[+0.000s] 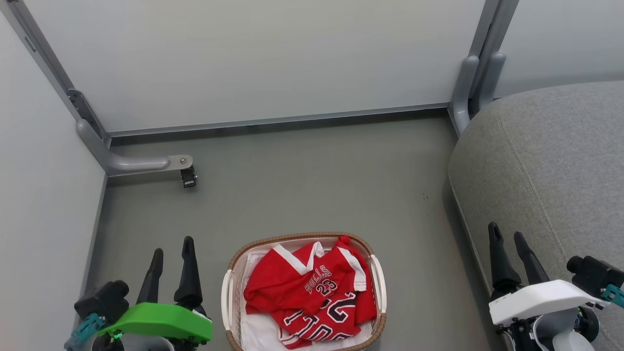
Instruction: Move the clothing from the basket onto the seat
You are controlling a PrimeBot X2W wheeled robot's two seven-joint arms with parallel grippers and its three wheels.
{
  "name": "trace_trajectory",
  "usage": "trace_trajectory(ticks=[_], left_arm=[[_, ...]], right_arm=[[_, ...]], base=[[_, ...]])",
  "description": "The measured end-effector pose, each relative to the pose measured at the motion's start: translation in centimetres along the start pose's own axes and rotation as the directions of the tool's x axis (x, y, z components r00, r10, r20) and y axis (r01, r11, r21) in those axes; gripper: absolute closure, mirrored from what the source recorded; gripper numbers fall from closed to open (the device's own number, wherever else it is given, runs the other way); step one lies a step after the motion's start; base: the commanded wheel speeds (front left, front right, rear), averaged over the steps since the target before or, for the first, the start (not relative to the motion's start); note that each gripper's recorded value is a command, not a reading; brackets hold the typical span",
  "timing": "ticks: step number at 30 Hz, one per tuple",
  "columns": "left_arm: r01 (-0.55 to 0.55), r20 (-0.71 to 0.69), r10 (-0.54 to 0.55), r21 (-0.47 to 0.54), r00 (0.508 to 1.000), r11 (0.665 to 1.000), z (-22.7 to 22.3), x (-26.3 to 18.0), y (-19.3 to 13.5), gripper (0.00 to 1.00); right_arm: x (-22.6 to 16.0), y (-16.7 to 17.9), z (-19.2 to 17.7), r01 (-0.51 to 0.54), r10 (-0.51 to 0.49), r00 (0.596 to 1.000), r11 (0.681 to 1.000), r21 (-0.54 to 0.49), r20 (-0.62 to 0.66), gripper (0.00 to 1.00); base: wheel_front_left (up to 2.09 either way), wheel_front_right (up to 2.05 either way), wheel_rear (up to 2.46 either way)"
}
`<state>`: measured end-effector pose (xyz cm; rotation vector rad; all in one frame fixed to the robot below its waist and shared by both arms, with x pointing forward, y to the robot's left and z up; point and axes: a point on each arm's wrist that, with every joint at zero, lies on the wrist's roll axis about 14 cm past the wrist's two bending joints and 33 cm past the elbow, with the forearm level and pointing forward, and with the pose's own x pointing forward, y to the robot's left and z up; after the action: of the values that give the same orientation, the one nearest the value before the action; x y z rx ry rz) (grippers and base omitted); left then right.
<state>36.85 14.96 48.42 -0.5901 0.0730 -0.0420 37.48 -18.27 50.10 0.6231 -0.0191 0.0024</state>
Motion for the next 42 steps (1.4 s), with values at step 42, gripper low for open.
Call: trace_trajectory(ticks=[42], left_arm=[[0.032,-0.033,-0.024,0.285,0.999,0.958,-2.5,-0.9,-0.1,0.0]], right_arm=[[-0.5,1.3,-2.0,-0.095,0.084,0.995,0.924,-0.37,-0.046,0.0]], base=[[0.0,0.0,0.0]])
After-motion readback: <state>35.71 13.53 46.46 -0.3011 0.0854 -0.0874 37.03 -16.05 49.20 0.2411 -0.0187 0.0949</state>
